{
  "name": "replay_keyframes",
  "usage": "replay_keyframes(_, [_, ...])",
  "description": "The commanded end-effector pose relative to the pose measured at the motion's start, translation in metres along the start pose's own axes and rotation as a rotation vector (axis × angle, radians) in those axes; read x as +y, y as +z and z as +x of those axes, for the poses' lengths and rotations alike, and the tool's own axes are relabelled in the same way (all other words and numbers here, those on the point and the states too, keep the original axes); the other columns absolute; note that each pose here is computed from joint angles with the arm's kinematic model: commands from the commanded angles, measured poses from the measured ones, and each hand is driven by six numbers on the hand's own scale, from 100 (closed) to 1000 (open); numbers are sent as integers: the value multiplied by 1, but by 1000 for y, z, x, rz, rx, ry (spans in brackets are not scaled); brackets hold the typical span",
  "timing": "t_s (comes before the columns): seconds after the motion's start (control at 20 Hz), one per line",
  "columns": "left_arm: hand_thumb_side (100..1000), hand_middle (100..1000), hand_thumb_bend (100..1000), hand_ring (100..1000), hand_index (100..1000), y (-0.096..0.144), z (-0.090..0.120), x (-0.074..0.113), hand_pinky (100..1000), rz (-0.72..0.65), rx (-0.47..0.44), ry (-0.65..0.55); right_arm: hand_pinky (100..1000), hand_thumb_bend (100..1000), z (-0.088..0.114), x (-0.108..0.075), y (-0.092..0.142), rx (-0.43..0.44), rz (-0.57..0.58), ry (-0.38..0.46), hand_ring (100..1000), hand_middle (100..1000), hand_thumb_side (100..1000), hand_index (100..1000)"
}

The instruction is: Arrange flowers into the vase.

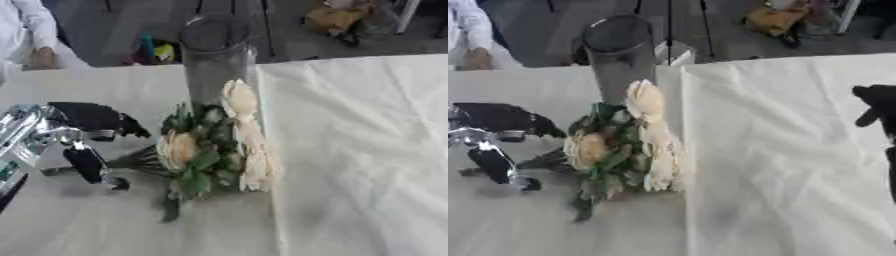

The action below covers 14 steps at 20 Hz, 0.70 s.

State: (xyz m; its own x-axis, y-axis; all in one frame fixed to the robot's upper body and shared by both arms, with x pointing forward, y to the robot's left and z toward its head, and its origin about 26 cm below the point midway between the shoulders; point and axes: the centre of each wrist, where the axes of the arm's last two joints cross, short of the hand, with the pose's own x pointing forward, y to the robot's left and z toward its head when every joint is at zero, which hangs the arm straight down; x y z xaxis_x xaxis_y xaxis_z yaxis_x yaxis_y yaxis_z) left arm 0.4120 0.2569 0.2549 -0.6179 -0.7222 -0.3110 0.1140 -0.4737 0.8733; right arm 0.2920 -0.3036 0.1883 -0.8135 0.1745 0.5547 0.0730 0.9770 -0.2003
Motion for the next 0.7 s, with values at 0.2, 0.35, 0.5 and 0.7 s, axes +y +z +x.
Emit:
replay_keyframes(0.2, [503, 805, 407, 762, 942, 0, 0, -3, 656, 71, 45, -63, 923, 100, 6, -1, -6, -31, 12, 0, 804, 434, 941, 745])
replay_keyframes(0.35, [481, 784, 346, 743, 924, -4, 1, -6, 635, 89, 57, -77, 924, 100, 6, -1, -6, -31, 12, -1, 804, 434, 940, 745])
replay_keyframes(0.5, [472, 765, 294, 726, 906, -8, 2, -9, 616, 109, 62, -79, 925, 100, 6, -1, -5, -30, 13, -1, 805, 433, 937, 746])
replay_keyframes(0.7, [472, 757, 287, 715, 897, -12, 2, -12, 602, 118, 61, -74, 925, 100, 6, -1, -6, -31, 13, -3, 806, 433, 936, 746])
